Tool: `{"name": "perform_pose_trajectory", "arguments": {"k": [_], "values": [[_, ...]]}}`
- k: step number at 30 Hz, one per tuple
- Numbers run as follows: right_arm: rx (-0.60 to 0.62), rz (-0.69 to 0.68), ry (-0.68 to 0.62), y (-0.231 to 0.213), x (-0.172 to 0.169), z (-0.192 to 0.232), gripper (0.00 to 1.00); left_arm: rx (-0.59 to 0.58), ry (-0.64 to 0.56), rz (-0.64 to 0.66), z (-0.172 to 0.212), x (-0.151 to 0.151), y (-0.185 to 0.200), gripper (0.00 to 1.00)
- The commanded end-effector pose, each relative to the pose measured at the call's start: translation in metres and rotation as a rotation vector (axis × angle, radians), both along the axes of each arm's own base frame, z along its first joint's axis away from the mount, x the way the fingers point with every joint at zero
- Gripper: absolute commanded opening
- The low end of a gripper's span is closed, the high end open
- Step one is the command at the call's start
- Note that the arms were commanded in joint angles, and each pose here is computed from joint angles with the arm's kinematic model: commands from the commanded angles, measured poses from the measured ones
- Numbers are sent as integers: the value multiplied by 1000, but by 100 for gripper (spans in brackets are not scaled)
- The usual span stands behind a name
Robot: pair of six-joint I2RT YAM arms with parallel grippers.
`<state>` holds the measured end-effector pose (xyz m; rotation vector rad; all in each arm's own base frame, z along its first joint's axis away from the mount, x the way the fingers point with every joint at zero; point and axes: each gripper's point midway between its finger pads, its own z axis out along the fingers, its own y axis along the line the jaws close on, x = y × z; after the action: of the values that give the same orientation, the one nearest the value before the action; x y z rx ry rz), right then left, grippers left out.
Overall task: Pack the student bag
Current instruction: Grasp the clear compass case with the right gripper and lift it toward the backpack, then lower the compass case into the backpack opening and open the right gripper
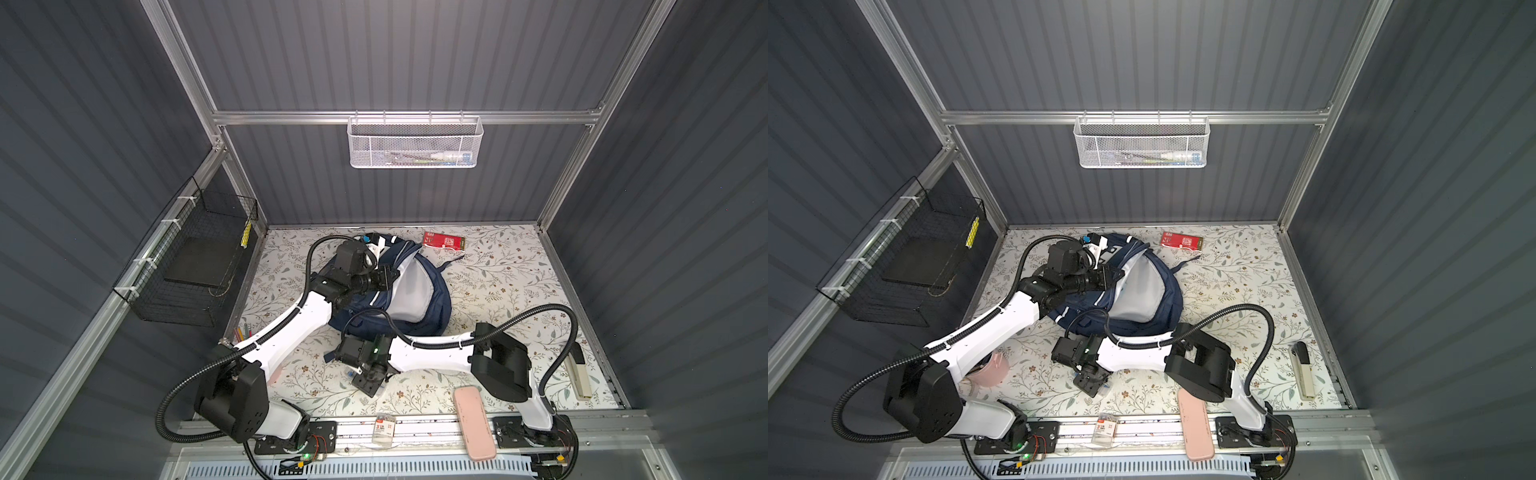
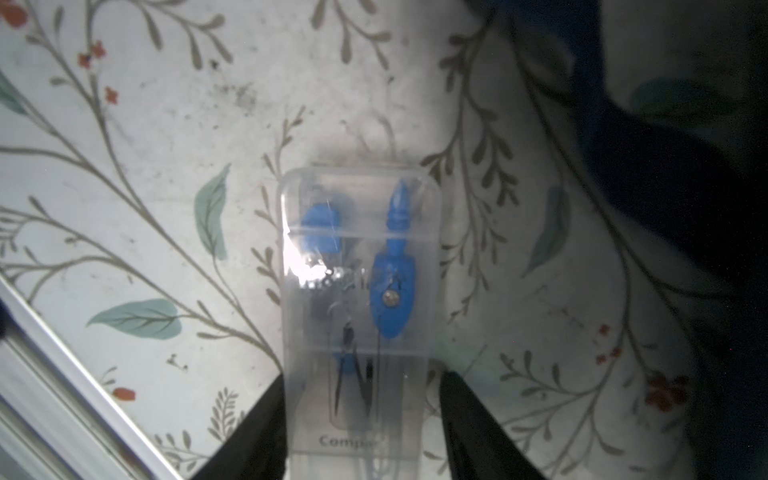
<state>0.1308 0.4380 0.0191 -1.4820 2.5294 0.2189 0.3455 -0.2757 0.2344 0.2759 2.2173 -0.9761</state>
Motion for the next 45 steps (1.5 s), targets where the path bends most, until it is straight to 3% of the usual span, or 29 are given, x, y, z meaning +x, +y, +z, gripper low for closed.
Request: {"name": "perform_pose_trajectory", "arguments": {"k": [1, 12, 21, 25, 32, 38, 41, 45], "values": [[-16, -16, -31, -5, 4, 2, 47, 4, -5, 42, 7, 9, 9, 0], [118, -127, -89, -35, 12, 49, 42, -7, -5, 40, 8, 10, 6, 0], [195, -344, -101, -107, 34, 73, 41, -51, -21, 34, 23, 11, 2, 0], [266, -454, -92, -133, 59, 87, 42, -51, -28, 36, 23, 10, 4, 0], [387, -700, -58, -158, 135, 129, 43, -17, -21, 71, 20, 12, 10, 0], [401, -789, -44, -147, 197, 142, 44, -37, -47, 53, 34, 12, 7, 0], [410, -838, 42, -136, 218, 134, 45, -38, -51, 64, 36, 13, 8, 0], [444, -893, 51, -123, 237, 125, 48, -12, -98, 102, 52, 16, 15, 0]]}}
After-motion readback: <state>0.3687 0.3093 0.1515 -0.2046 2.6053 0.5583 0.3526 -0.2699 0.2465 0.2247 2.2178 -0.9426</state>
